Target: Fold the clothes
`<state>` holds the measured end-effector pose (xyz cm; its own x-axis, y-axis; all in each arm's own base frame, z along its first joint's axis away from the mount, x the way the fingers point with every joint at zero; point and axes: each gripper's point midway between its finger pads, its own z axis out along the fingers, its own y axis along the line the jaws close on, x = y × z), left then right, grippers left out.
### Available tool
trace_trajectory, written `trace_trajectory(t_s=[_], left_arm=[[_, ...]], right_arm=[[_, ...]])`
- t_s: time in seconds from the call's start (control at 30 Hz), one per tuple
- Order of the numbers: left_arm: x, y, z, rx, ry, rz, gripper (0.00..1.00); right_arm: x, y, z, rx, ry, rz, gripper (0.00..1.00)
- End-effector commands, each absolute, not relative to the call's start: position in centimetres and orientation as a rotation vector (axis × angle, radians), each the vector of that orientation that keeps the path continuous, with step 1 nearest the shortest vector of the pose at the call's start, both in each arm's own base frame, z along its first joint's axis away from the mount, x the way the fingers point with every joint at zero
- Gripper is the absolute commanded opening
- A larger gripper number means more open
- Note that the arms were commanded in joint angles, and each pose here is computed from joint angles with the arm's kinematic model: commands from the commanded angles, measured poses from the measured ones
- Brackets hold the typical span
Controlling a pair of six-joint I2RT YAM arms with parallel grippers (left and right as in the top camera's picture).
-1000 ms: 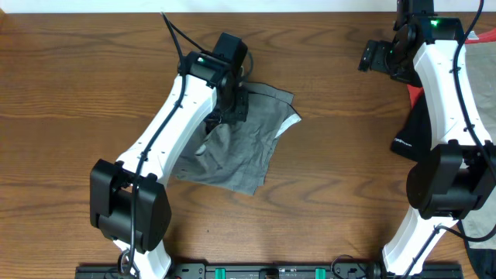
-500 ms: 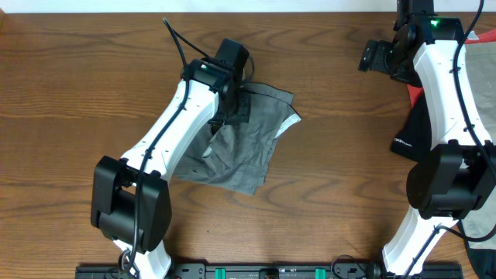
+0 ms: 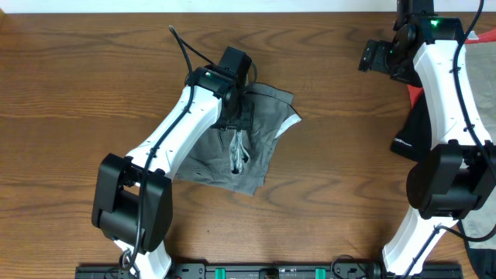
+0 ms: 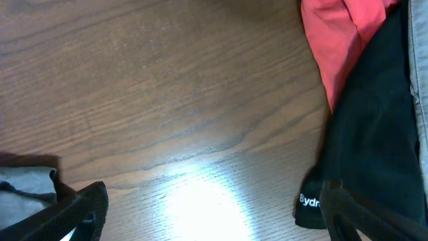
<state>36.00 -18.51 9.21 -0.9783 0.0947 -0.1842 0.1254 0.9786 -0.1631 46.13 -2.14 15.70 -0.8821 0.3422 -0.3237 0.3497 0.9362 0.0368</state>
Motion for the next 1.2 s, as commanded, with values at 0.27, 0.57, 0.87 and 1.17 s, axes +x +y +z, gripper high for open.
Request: trace_trajectory(t_s=[0.27,0.57,0.87,1.17], left_arm=[[36.9,-18.9,14.9,0.167,2.817,-0.321,0.58],[36.3,-18.1,21.6,0.151,2.643,-0.387,0.64],[36.5,-18.2,17.3,0.149,2.753,-0.344,0.43],[38.8,-20.6,9.5,0.165,2.873,-0.401,0.12]], right_arm=[[46.0,-2.4,15.7,0.537,2.761,-0.031,0.99],[46.0,-2.4,15.7,0.537,2.761,-0.031,0.99],[46.0,-2.4,15.7,0.537,2.761,-0.031,0.99],[46.0,-2.4,15.7,0.537,2.761,-0.031,0.99]])
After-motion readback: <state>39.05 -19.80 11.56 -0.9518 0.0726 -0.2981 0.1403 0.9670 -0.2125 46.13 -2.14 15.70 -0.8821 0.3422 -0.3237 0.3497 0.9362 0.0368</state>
